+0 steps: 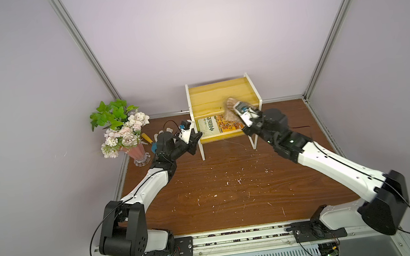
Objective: Wipe the bookshelf clean with a cloth
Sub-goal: Wipe the dust from the shelf.
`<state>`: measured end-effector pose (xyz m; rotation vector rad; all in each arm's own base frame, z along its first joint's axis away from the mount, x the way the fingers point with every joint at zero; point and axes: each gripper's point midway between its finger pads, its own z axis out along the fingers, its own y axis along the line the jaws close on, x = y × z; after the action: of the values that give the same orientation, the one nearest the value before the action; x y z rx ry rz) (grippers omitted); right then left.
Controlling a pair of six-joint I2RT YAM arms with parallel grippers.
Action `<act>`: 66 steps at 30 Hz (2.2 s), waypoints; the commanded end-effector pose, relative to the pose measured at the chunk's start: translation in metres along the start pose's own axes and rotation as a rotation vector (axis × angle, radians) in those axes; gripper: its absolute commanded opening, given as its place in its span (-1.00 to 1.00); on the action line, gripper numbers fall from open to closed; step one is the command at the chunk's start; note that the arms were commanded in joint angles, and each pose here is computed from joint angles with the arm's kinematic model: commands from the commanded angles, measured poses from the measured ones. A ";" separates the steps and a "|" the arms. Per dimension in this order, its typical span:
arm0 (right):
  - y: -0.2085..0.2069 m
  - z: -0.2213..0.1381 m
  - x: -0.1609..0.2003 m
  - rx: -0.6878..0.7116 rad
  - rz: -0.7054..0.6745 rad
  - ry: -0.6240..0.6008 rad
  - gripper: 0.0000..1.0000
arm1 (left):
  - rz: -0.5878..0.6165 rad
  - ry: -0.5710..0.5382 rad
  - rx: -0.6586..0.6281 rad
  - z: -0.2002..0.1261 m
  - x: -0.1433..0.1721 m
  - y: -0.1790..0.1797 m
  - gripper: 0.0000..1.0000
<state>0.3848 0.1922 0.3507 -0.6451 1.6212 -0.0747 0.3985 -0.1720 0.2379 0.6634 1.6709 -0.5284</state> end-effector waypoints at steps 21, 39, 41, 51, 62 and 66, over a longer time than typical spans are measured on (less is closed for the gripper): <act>-0.057 0.032 -0.002 0.239 0.251 0.104 -1.00 | 0.010 -0.020 -0.020 -0.005 -0.013 0.009 -0.99; -0.065 0.068 -0.025 0.443 0.488 0.006 -1.00 | 0.035 0.001 0.001 -0.002 -0.004 0.009 -0.99; -0.062 0.083 -0.024 0.425 0.507 0.001 -1.00 | 0.033 -0.003 0.013 -0.001 -0.005 0.008 -0.99; -0.064 0.080 -0.056 0.469 0.474 -0.014 -1.00 | 0.029 -0.029 0.049 -0.013 -0.011 0.002 -0.99; -0.017 0.103 -0.068 0.227 0.529 -0.034 -1.00 | 0.058 -0.053 0.114 -0.023 -0.019 -0.010 -0.99; -0.029 0.142 -0.086 0.334 0.547 -0.070 -1.00 | 0.053 -0.048 0.139 -0.021 -0.018 -0.013 -0.99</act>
<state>0.5103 0.2436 0.4024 -0.0075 1.6656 0.0839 0.3800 -0.1780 0.2375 0.7934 1.6294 -0.6321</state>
